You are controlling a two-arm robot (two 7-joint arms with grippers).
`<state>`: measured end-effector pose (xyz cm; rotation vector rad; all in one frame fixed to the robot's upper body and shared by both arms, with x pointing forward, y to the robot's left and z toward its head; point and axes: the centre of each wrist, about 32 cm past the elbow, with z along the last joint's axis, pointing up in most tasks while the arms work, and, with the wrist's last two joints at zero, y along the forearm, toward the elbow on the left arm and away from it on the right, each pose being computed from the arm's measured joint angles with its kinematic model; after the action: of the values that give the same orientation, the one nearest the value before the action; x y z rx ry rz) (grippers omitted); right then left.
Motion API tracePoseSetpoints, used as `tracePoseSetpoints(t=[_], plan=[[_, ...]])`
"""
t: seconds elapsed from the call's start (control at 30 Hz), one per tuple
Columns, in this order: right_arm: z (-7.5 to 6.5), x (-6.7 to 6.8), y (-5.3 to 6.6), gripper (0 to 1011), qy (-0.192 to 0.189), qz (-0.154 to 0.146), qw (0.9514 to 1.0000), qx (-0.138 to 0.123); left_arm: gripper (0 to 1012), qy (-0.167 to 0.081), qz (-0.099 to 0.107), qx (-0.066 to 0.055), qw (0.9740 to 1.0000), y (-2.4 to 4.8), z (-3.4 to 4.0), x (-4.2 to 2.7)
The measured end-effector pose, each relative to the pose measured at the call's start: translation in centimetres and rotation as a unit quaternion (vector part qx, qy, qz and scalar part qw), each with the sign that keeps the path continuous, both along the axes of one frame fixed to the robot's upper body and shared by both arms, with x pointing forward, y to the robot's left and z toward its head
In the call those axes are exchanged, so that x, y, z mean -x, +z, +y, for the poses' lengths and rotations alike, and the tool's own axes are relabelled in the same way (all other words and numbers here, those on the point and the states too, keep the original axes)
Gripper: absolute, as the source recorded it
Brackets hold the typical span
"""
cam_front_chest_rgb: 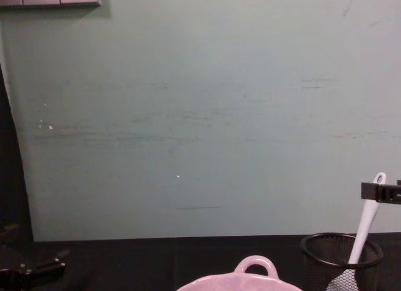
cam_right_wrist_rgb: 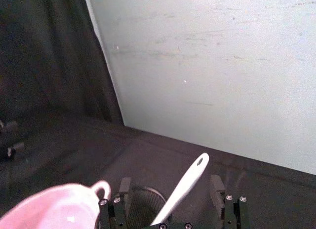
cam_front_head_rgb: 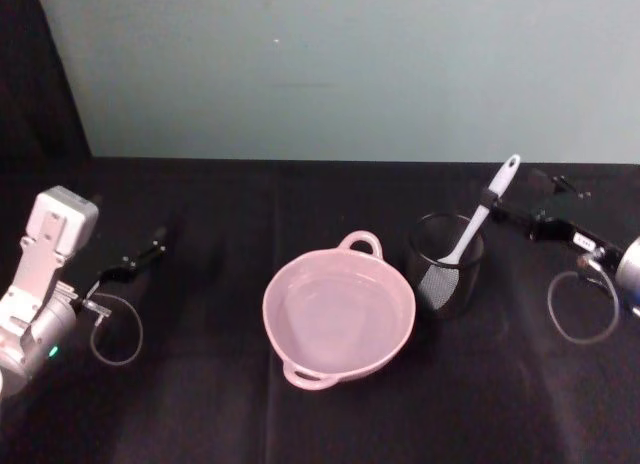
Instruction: Use the one hand to pick up the spoon and stir the clear water in the bowl.
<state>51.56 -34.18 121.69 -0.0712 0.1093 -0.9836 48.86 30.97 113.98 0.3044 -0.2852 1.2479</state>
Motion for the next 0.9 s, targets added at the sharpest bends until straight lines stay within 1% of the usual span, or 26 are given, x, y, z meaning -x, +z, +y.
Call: tracePoseSetpoints(t=[0.03, 0.07, 0.1, 0.17, 0.23, 0.27, 0.3, 0.33, 0.4, 0.43, 0.47, 0.5, 0.53, 0.6, 0.67, 0.8, 0.83, 0.9], plan=[[0.0, 0.0, 0.0, 1003, 0.0, 0.0, 1.0, 0.0, 1005, 0.0, 0.0, 0.0, 1.0, 0.0, 0.0, 0.0], [0.0, 0.3, 0.1, 1002, 0.0, -0.001, 1.0, 0.009, 1005, 0.0, 0.0, 0.0, 1.0, 0.0, 0.0, 0.0], [0.0, 0.8, 0.3, 1003, -0.003, -0.006, 0.9996, 0.028, 1005, 0.0, 0.0, 0.0, 1.0, 0.0, 0.0, 0.0], [-0.1, 1.3, 0.3, 1002, -0.005, -0.014, 0.9989, 0.044, 1005, 0.0, 0.0, 0.0, 1.0, 0.0, 0.0, 0.0], [-0.2, 1.8, 0.1, 1002, -0.01, -0.03, 0.9976, 0.062, 1005, 0.0, 0.0, 0.0, 1.0, 0.0, 0.0, 0.0], [-0.3, 2.1, -0.1, 1002, -0.02, -0.038, 0.9961, 0.077, 1005, 0.0, 0.0, 0.0, 1.0, 0.0, 0.0, 0.0], [-0.3, 2.3, -0.1, 1003, -0.026, -0.043, 0.9952, 0.085, 1005, 0.0, 0.0, 0.0, 1.0, 0.0, 0.0, 0.0], [-0.2, 2.6, -0.3, 1002, -0.041, -0.048, 0.9929, 0.1, 1005, 0.0, 0.0, 0.0, 1.0, 0.0, 0.0, 0.0], [-0.2, 2.8, -0.5, 1003, -0.056, -0.052, 0.9903, 0.116, 1005, 0.0, 0.0, 0.0, 1.0, 0.0, 0.0, 0.0], [-0.1, 2.9, -0.8, 1003, -0.068, -0.056, 0.9877, 0.129, 1005, 0.0, 0.0, 0.0, 1.0, 0.0, 0.0, 0.0], [-0.1, 2.9, -0.8, 1002, -0.068, -0.056, 0.9877, 0.129, 1005, 0.0, 0.0, 0.0, 1.0, 0.0, 0.0, 0.0], [0.0, 3.0, -0.9, 1003, -0.074, -0.058, 0.9862, 0.136, 1005, 0.0, 0.0, 0.0, 1.0, 0.0, 0.0, 0.0], [0.1, 3.1, -1.2, 1002, -0.086, -0.065, 0.983, 0.148, 1005, 0.0, 0.0, 0.0, 1.0, 0.0, 0.0, 0.0], [0.3, 3.2, -1.7, 1002, -0.101, -0.078, 0.979, 0.159, 1005, 0.0, 0.0, 0.0, 1.0, 0.0, 0.0, 0.0], [0.4, 3.2, -2.0, 1003, -0.108, -0.082, 0.9771, 0.164, 1005, 0.0, 0.0, 0.0, 1.0, 0.0, 0.0, 0.0], [0.7, 3.0, -3.1, 1003, -0.112, -0.083, 0.9734, 0.182, 1005, 0.0, 0.0, 0.0, 1.0, 0.0, 0.0, 0.0], [0.8, 2.7, -3.6, 1003, -0.11, -0.083, 0.9713, 0.194, 1005, 0.0, 0.0, 0.0, 1.0, 0.0, 0.0, 0.0], [1.0, 2.5, -4.2, 1003, -0.108, -0.081, 0.9702, 0.202, 1005, 0.0, 0.0, 0.0, 1.0, 0.0, 0.0, 0.0]])
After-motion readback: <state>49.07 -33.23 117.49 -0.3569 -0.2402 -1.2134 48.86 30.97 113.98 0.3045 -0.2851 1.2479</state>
